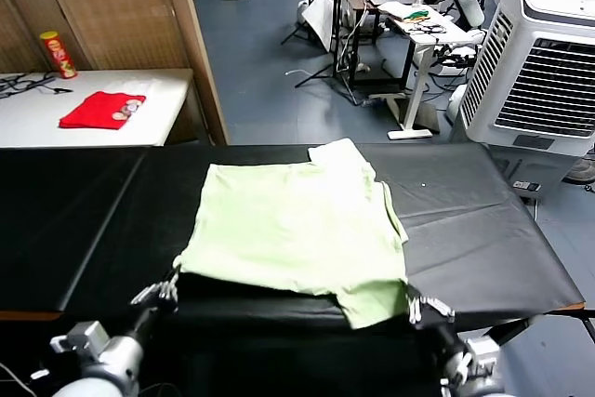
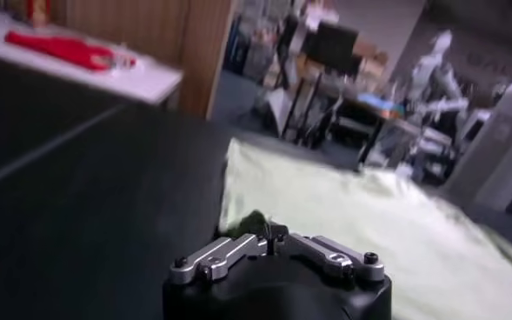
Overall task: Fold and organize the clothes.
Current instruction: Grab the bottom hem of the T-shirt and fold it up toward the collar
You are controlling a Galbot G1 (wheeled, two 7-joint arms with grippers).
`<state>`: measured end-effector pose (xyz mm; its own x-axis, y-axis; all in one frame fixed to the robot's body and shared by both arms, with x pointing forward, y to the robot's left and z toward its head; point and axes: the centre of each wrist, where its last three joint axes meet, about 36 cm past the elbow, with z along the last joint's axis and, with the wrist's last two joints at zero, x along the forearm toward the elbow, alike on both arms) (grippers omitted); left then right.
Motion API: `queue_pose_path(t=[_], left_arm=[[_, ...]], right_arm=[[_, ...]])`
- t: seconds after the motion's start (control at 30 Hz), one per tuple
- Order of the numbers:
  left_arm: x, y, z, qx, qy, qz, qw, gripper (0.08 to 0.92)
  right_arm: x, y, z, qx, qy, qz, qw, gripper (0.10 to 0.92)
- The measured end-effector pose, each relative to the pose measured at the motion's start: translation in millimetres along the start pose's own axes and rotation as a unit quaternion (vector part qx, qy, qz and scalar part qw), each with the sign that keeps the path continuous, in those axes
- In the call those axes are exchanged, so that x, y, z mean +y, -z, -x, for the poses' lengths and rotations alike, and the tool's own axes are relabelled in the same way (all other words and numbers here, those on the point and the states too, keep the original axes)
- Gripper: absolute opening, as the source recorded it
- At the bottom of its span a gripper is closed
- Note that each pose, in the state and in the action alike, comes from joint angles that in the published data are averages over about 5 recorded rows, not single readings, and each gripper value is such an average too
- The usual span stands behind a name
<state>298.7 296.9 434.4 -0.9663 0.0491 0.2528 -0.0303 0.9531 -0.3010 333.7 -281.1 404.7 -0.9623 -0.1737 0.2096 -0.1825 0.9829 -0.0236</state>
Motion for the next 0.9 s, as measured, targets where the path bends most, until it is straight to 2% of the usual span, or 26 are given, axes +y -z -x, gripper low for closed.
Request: queue_pose_path(t=[0.2,0.53,0.77,0.9], left_arm=[[3,-1,30,-0.017,0.006,0.026,1.000,0.126],[10,1,69,-0.021,0.011,0.063,0.998,0.126],[13,1,87,-0.023,0.027,0.081,0.996,0.126],[15,-1,93,-0.016,0.035,0.089,0.995,0.126]], right_arm=[[-10,-1,49,-0.009,0.002,-0.025,1.000,0.121],[-12,-5,120,-0.005,0.011,-0.043,0.999,0.121],[-14,-2,144,-0.005,0.014,-0.041,0.999,0.127],[-18,-1,140,0.013,0.028,-0.036,0.999,0.228]])
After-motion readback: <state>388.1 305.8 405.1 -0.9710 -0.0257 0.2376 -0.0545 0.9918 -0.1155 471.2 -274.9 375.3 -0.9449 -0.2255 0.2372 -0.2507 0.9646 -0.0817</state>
